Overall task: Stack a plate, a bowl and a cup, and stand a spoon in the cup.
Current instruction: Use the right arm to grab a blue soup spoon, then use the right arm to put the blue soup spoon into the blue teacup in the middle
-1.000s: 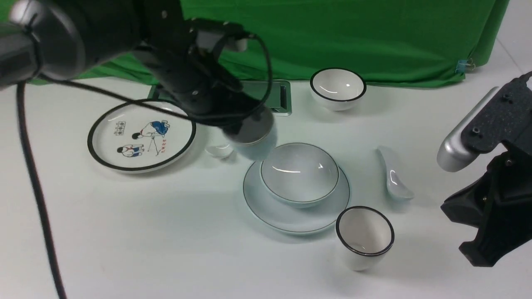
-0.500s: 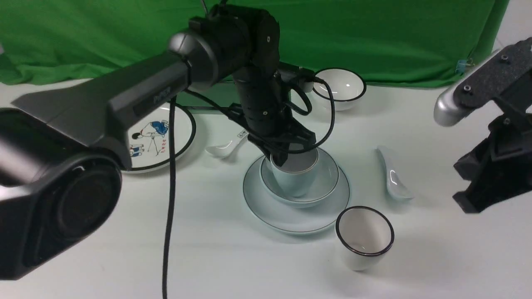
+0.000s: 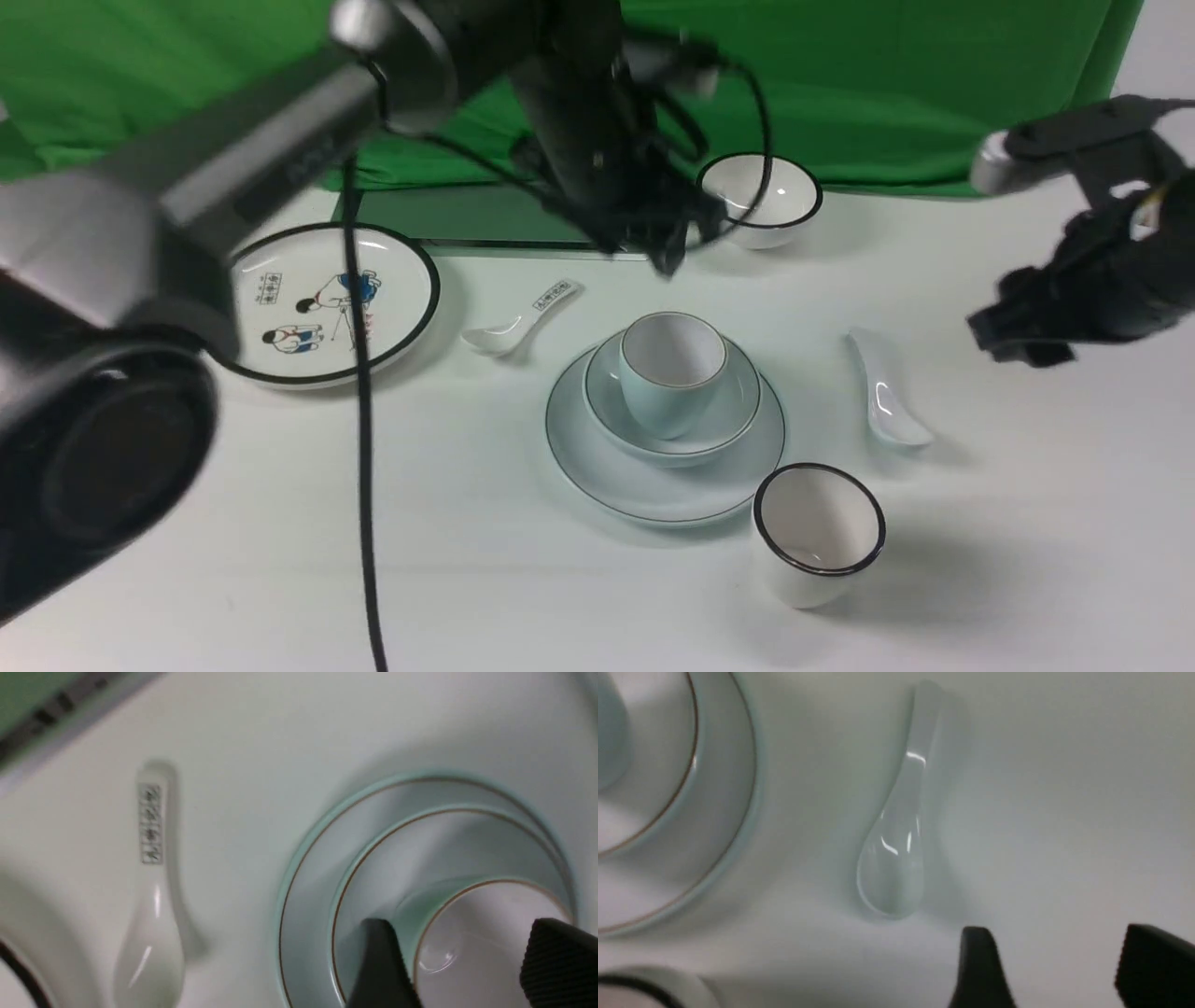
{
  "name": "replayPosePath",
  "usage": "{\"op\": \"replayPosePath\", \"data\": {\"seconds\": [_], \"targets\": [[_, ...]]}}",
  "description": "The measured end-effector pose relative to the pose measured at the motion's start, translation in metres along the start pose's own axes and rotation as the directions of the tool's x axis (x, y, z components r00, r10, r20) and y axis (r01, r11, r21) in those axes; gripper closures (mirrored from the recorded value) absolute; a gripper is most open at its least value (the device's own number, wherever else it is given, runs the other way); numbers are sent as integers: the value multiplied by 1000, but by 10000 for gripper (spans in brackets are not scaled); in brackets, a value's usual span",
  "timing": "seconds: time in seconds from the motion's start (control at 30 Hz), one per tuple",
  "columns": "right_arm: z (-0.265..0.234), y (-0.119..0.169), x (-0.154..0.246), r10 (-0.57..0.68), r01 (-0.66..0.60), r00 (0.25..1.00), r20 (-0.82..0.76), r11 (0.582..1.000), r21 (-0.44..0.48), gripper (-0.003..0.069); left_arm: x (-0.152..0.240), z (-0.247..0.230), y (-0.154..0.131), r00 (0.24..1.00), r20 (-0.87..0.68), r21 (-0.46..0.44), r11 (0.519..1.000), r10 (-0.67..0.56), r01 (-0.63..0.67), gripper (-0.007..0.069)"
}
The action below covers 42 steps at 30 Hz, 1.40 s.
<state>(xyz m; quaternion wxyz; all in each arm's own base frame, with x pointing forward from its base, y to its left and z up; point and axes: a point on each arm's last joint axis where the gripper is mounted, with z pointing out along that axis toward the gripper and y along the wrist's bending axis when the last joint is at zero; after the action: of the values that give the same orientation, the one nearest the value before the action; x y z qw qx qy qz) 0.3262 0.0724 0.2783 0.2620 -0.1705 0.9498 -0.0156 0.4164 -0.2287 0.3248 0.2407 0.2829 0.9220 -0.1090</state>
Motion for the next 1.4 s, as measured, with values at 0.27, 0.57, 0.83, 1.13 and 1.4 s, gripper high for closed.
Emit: {"op": "replayPosePath", "data": {"seconds": [0.27, 0.57, 0.83, 1.13, 1.4], "targets": [[91, 4, -41, 43, -45, 998, -46, 998, -49, 107, 19, -148, -8, 973, 224, -159, 987, 53, -17, 342], [160, 11, -43, 87, -98, 990, -115, 991, -89, 148, 105, -148, -11, 986, 163, -189, 982, 26, 5, 641], [143, 9, -51, 24, -39, 990, -140, 994, -104, 489, 173, -129, -15, 977, 212, -172, 983, -31, 69, 662], [-2, 9, -65, 54, 0, 927, 372, 990, -144, 489, 220, -121, -18, 964, 256, -158, 980, -78, 121, 662], [-15, 68, -18, 168, -101, 677, 716, 986, -135, 489, 243, -122, -21, 925, 367, -134, 978, -100, 159, 662]]}}
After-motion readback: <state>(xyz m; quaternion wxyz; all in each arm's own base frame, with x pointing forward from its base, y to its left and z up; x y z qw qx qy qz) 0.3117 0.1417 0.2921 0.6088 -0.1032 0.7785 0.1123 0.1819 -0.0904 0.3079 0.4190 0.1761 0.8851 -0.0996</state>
